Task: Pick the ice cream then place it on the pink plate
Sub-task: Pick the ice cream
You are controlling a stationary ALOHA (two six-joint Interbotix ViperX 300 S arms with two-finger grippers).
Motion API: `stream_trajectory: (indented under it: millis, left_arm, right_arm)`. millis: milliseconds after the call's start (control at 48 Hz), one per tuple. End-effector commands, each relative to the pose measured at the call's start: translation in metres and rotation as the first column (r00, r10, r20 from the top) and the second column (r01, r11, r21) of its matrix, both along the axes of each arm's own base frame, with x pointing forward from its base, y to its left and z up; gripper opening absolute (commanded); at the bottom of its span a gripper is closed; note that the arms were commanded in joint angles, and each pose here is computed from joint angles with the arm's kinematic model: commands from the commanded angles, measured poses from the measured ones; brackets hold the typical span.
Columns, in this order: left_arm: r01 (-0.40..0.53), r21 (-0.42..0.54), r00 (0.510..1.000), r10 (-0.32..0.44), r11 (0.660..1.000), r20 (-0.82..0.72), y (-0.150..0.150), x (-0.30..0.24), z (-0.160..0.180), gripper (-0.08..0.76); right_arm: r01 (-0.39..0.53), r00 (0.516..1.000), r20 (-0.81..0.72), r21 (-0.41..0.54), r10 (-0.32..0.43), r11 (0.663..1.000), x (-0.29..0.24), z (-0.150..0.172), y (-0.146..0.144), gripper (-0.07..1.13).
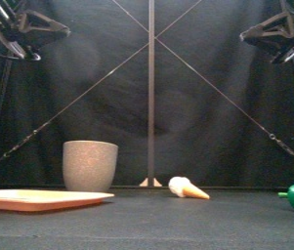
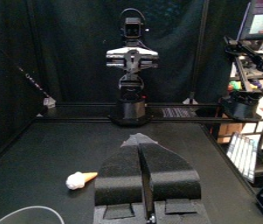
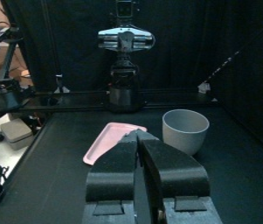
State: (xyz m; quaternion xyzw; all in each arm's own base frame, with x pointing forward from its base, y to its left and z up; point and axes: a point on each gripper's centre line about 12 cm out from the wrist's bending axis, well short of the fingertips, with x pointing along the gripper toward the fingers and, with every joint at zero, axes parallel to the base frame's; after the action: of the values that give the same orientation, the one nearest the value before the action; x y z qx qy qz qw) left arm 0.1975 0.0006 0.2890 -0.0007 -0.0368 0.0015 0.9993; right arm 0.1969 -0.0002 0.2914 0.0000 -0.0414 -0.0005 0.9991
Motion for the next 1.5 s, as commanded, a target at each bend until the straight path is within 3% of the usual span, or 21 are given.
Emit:
stream_trajectory:
  millis: [21, 188, 333, 688, 792, 1042, 1229, 1500]
  left_arm:
    - [-0.015, 0.006, 1.000, 0.015, 1.000, 0.017, 0.003, 0.001, 0.003, -0.055]
    - [-0.017, 0.012, 1.000, 0.017, 1.000, 0.020, 0.003, 0.001, 0.003, -0.037]
    - [-0.018, 0.014, 1.000, 0.018, 1.000, 0.020, 0.004, 0.001, 0.003, -0.031]
    - [-0.017, 0.012, 1.000, 0.016, 1.000, 0.020, 0.003, 0.000, 0.003, -0.031]
    - [-0.018, 0.014, 1.000, 0.018, 1.000, 0.020, 0.004, 0.000, 0.003, -0.031]
    - [-0.017, 0.012, 1.000, 0.016, 1.000, 0.020, 0.003, -0.001, 0.002, -0.031]
    - [-0.015, 0.012, 1.000, 0.015, 1.000, 0.018, 0.003, -0.001, 0.001, -0.031]
    - [-0.015, 0.012, 1.000, 0.015, 1.000, 0.018, 0.003, -0.001, 0.001, -0.031]
  right_arm:
    - [0.027, 0.999, -0.037, 0.024, -0.026, 0.999, 0.009, -0.005, -0.005, 0.00]
    - [0.134, 0.978, -0.177, 0.112, -0.112, 0.985, 0.033, -0.032, -0.026, 0.09]
    - [0.253, 0.925, -0.327, 0.149, -0.194, 0.956, 0.059, -0.065, -0.052, 0.24]
    - [0.325, 0.834, -0.508, 0.136, -0.216, 0.936, 0.134, -0.115, -0.081, 0.91]
    - [0.337, 0.817, -0.533, 0.133, -0.219, 0.932, 0.151, -0.125, -0.088, 1.05]
    - [0.379, 0.750, -0.619, 0.115, -0.232, 0.918, 0.162, -0.143, -0.109, 1.05]
    - [0.403, 0.727, -0.640, 0.103, -0.250, 0.909, 0.160, -0.144, -0.123, 1.05]
    - [0.426, 0.670, -0.705, 0.109, -0.233, 0.898, 0.154, -0.163, -0.124, 1.05]
